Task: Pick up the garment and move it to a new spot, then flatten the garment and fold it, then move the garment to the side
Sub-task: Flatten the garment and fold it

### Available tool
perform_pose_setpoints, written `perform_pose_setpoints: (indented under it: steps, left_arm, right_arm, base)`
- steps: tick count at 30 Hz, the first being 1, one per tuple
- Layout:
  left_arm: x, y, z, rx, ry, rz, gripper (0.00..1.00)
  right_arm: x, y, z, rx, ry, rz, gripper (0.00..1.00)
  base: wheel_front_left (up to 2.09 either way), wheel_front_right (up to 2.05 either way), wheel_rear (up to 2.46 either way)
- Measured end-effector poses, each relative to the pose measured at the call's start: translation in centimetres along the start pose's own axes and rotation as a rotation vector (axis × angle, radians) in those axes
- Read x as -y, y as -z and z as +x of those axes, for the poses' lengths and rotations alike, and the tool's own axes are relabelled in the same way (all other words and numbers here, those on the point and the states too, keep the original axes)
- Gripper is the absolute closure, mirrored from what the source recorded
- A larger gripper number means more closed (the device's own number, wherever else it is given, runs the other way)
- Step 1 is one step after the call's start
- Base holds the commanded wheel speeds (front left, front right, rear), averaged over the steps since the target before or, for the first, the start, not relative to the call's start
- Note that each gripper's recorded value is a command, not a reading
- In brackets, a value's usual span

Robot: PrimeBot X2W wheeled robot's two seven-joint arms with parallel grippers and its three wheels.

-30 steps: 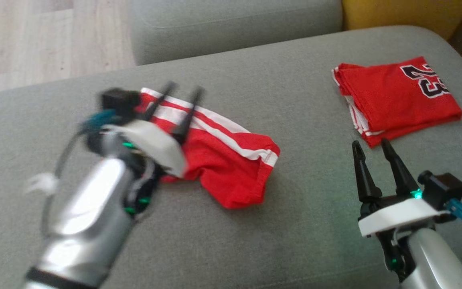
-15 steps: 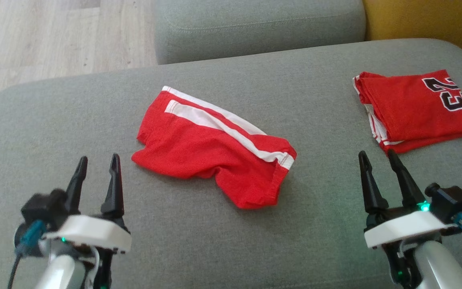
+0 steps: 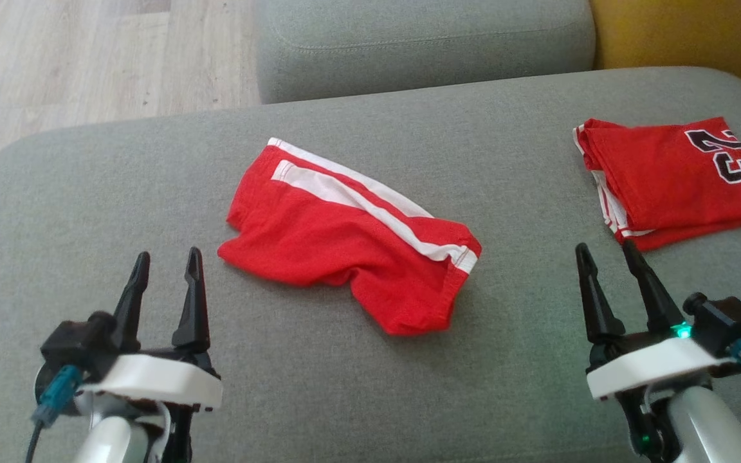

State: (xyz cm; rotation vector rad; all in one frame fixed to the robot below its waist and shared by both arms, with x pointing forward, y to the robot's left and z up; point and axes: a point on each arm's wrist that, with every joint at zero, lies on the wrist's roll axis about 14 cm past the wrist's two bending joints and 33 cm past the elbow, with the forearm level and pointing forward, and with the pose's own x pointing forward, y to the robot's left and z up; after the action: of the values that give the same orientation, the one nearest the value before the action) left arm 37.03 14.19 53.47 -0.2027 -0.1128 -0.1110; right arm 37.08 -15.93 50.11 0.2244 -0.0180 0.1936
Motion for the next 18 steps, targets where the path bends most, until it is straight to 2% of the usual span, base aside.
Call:
perform_pose_setpoints:
  steps: [6,9,14,18]
  left_arm:
    - [-0.6,0.1,-0.1,0.002,-0.017,0.002,0.0]
    - [-0.5,0.3,-0.2,-0.004,-0.016,-0.003,0.0]
    - [-1.3,0.4,-0.9,-0.005,-0.04,-0.002,0.0]
    - [-1.8,0.7,-1.4,-0.013,-0.063,-0.002,0.0]
  right_arm:
    - [-1.0,0.6,0.2,-0.035,-0.027,0.028,0.0]
    - [-2.8,1.7,0.3,-0.1,-0.071,0.117,0.0]
    - [-8.3,5.2,-0.2,-0.349,-0.216,0.333,0.0]
    - [-9.6,5.4,0.3,-0.41,-0.263,0.403,0.0]
  base:
    - [0.0,0.0,0.0]
    - [0.0,0.0,0.0]
    - [0.0,0.0,0.0]
    - [0.0,0.0,0.0]
